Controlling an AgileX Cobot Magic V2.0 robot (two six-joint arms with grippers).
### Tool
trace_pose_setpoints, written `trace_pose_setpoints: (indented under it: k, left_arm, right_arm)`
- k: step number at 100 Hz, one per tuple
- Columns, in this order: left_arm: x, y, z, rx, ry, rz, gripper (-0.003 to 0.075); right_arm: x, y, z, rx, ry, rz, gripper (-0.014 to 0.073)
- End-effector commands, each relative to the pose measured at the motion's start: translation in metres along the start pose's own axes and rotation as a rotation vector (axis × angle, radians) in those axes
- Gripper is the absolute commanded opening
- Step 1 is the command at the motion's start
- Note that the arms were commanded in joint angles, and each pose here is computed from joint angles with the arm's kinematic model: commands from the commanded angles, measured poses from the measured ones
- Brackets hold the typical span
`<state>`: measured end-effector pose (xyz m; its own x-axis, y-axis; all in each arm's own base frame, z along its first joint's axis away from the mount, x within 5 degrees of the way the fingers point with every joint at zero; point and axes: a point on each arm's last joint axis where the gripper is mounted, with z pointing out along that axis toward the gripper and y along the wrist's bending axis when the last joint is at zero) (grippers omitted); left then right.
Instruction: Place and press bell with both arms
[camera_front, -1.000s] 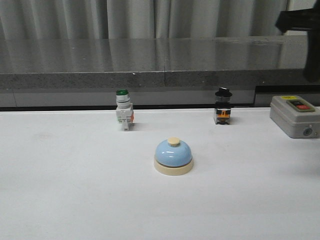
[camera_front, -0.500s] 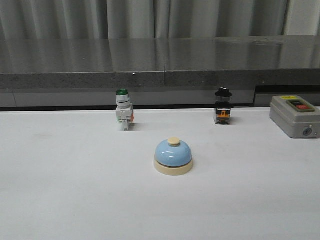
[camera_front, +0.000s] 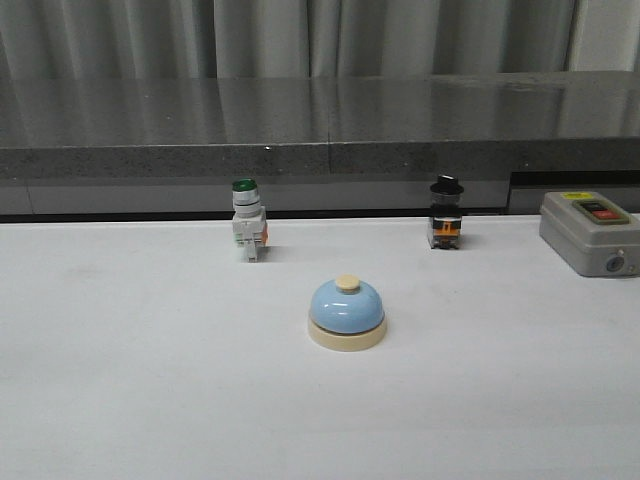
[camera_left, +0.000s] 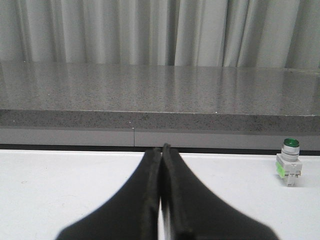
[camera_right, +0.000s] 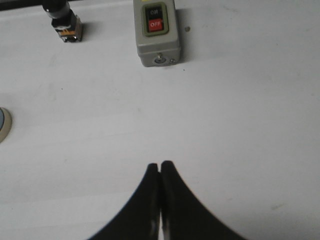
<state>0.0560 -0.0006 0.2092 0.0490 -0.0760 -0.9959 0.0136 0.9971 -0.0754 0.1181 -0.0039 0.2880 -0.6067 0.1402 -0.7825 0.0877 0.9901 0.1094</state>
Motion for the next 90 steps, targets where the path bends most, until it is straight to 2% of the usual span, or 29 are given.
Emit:
trace_pose_setpoints:
  k: [1, 35, 50, 66, 83, 90]
  left_arm:
    - [0.005, 0.001, -0.001, 0.0, -0.066, -0.008, -0.002]
    - [0.005, 0.001, -0.001, 0.0, -0.066, -0.008, -0.002]
    - [0.005, 0.001, -0.001, 0.0, -0.066, -0.008, -0.002]
    - [0.005, 0.001, -0.001, 0.0, -0.064, -0.008, -0.002]
    - [0.005, 0.001, -0.001, 0.0, -0.064, -0.008, -0.002]
    - [0.005, 0.001, -0.001, 0.0, -0.064, -0.008, -0.002]
  right_arm:
    - [-0.001, 0.0, -0.021, -0.008, -0.182, 0.002, -0.006]
    - [0.045, -0.003, -0.06, -0.014, -0.476, -0.031, -0.006]
    - [0.062, -0.005, -0.074, -0.007, -0.66, -0.057, -0.006]
    - [0.06, -0.005, -0.066, -0.014, -0.729, -0.057, -0.006]
    - [0.065, -0.009, -0.048, -0.006, -0.927, -0.073, -0.006]
    - [0.075, -0.011, -0.033, -0.003, -0.902, -0.072, -0.006]
